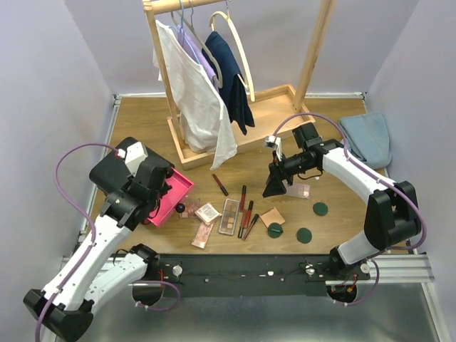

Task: Organize the makeup
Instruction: Place the makeup tool in the drawer, then pick up the makeup tool from the center of the board.

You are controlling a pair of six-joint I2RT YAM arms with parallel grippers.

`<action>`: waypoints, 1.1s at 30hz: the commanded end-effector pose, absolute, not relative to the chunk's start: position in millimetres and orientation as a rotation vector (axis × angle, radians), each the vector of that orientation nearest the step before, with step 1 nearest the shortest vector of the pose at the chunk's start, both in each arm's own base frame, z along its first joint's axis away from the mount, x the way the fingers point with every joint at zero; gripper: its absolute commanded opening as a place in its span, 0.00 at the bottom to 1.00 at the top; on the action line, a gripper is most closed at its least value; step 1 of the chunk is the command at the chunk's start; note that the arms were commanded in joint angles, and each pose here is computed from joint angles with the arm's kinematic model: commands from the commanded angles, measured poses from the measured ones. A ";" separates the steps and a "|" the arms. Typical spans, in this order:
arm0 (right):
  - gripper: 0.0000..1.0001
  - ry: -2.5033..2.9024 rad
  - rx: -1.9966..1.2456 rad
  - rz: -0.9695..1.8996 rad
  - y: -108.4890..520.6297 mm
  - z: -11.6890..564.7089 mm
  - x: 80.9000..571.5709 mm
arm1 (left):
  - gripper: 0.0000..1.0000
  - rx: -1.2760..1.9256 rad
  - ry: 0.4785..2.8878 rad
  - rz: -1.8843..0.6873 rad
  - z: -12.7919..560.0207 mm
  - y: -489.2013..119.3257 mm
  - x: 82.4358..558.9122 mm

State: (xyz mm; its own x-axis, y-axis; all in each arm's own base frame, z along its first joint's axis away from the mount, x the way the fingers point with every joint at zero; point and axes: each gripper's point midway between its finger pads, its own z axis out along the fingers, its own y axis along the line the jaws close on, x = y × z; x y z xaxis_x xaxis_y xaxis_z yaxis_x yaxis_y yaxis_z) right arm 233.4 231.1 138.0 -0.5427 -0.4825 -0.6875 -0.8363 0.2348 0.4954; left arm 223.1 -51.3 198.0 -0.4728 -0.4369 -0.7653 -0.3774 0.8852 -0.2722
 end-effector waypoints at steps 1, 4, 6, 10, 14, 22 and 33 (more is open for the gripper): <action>0.80 2.141 -1.188 1.183 222.7 135.4 235.2 | 0.05 -0.479 2.118 -0.227 205.2 -79.2 247.2; 0.80 2.142 -1.181 1.176 221.3 135.9 236.4 | 0.14 -0.481 2.136 -0.253 199.1 -85.5 250.1; 0.80 2.147 -1.174 1.170 219.4 135.5 237.6 | 0.26 -0.498 2.134 -0.272 198.1 -87.1 250.9; 0.80 2.151 -1.163 1.162 217.2 136.0 239.2 | 0.41 -0.515 2.131 -0.271 199.0 -84.4 249.2; 0.80 2.159 -1.157 1.134 214.2 135.9 243.4 | 0.54 -0.529 2.137 -0.228 204.1 -76.1 244.2; 0.80 2.181 -1.158 1.056 204.6 136.4 250.1 | 0.64 -0.495 2.103 -0.214 244.6 -66.8 234.9; 0.81 2.331 -1.159 0.784 168.3 120.9 261.2 | 0.81 -0.385 2.070 -0.384 267.3 -89.0 231.4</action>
